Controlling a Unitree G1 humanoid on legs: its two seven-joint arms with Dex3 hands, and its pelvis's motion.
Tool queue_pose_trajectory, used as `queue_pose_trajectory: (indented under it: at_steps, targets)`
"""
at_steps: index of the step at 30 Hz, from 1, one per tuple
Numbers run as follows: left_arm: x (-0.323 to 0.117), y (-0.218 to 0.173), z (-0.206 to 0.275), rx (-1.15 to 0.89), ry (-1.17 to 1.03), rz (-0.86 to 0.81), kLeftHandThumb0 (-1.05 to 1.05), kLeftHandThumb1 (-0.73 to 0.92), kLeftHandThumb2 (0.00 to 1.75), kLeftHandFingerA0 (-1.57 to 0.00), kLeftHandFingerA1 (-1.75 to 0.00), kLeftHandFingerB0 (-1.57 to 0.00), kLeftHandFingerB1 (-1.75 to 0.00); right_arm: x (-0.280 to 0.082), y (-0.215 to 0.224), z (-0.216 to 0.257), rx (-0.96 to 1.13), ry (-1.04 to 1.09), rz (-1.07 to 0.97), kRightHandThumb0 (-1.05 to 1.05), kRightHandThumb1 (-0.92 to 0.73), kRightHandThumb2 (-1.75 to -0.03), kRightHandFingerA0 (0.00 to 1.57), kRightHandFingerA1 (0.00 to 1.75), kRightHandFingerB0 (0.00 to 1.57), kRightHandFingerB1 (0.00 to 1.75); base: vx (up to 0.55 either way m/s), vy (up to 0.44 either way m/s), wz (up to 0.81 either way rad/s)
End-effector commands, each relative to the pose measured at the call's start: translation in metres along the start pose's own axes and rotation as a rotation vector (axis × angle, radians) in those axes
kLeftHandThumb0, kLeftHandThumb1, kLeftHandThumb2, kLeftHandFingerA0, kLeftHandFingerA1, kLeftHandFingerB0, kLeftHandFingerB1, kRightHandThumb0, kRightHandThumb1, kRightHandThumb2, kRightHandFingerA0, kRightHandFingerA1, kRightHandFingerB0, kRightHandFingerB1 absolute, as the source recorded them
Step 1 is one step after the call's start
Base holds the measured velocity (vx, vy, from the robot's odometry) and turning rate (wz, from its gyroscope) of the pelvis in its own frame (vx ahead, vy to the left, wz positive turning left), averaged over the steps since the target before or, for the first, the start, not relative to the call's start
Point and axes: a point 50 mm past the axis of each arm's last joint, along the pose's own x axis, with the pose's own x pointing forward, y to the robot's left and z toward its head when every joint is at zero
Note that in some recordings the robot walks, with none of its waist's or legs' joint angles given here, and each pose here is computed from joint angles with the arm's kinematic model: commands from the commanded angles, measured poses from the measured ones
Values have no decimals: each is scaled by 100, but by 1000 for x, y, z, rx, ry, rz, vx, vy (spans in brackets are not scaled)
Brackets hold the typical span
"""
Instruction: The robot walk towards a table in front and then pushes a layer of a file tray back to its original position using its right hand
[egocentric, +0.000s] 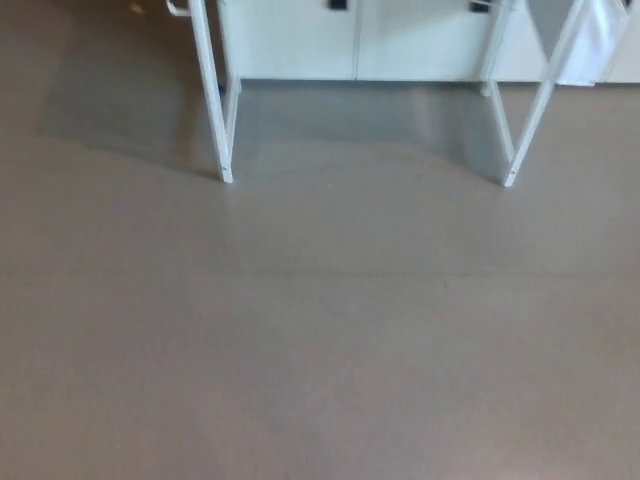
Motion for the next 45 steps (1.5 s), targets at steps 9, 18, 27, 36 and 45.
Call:
queue_pose_trajectory:
  at_steps: [9, 18, 27, 36, 45]
  targets:
    - [1, 6, 8, 54, -56, 24, -28, 44, 53, -69, -45, -55, -41, 6, -6, 8, -36, -18, -1, -38, -47, -70, 51, 52, 40, 47, 234, 107, 6]
    - [1, 6, 9, 73, -48, 26, -39, 39, 64, -68, -53, -51, -48, 8, -5, 9, -32, -18, 3, -31, -56, -57, 57, 45, 44, 40, 274, -115, 14]
    - [-1, 6, 9, 87, -54, 32, -39, 38, 64, -70, -53, -53, -48, 9, -4, 12, -76, -31, 16, -33, -56, -57, 57, 46, 43, 40, 223, 46, -11]
    - [-1, 6, 9, 105, -53, 30, -40, 39, 65, -70, -53, -51, -48, 10, -4, 12, -80, -32, 18, -32, -57, -57, 57, 46, 43, 40, 231, 131, -2]
    - [1, 5, 8, 124, -51, 40, -41, 39, 65, -71, -53, -53, -48, 10, -4, 12, -96, -27, 19, -30, -57, -57, 58, 46, 43, 40, 191, -127, 5]
